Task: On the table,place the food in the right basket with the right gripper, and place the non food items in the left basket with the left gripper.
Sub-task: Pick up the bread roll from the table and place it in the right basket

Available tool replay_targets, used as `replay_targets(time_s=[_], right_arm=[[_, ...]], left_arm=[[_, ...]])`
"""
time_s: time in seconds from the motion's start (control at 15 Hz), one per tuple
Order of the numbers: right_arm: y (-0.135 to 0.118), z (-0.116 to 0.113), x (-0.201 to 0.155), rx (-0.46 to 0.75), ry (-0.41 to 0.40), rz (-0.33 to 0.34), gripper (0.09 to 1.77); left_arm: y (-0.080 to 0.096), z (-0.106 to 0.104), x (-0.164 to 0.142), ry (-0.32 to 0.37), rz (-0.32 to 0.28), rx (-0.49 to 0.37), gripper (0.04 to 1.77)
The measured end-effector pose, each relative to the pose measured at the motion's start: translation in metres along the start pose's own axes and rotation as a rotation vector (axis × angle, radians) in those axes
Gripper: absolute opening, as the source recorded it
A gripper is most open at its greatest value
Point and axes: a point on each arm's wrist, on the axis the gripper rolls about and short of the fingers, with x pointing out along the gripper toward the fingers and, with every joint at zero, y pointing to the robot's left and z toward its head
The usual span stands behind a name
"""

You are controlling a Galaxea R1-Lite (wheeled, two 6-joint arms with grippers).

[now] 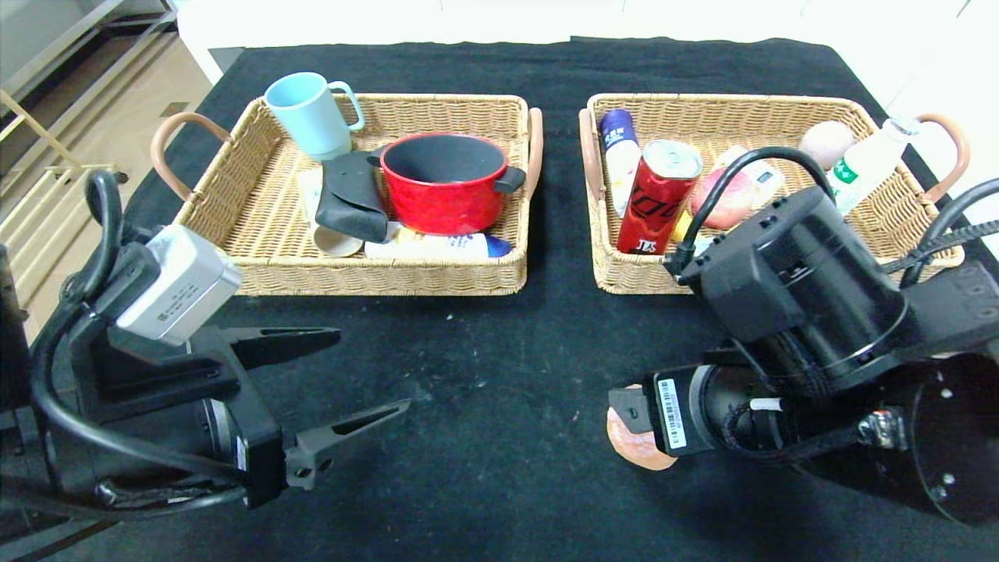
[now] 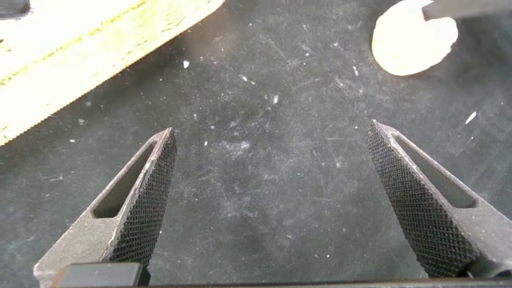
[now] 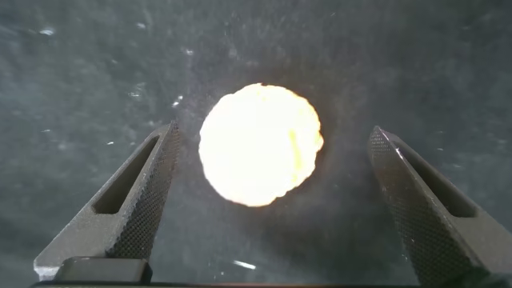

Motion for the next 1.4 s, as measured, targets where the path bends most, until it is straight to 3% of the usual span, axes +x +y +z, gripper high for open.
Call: replay_targets(time_s=[1.27,1.33,1.4], right_arm=[[0.016,-0.015,0.052,-0.012,0.099,-0.078,1.71],[0.016,-0.016,0.052,-0.013,0.101,-0.079,1.68],[0.016,-0.016,0.053,-0.013,0.102,-0.080,1.49]], left_arm=[[-0.002,0.004,-0.010,-0.034,0.005,0.017,1.72],[-0.003,0.004,-0.010,-0.033,0.005,0.018,1.72],[-0.003,0.004,-0.010,-0.033,0.004,0.018,1.72]])
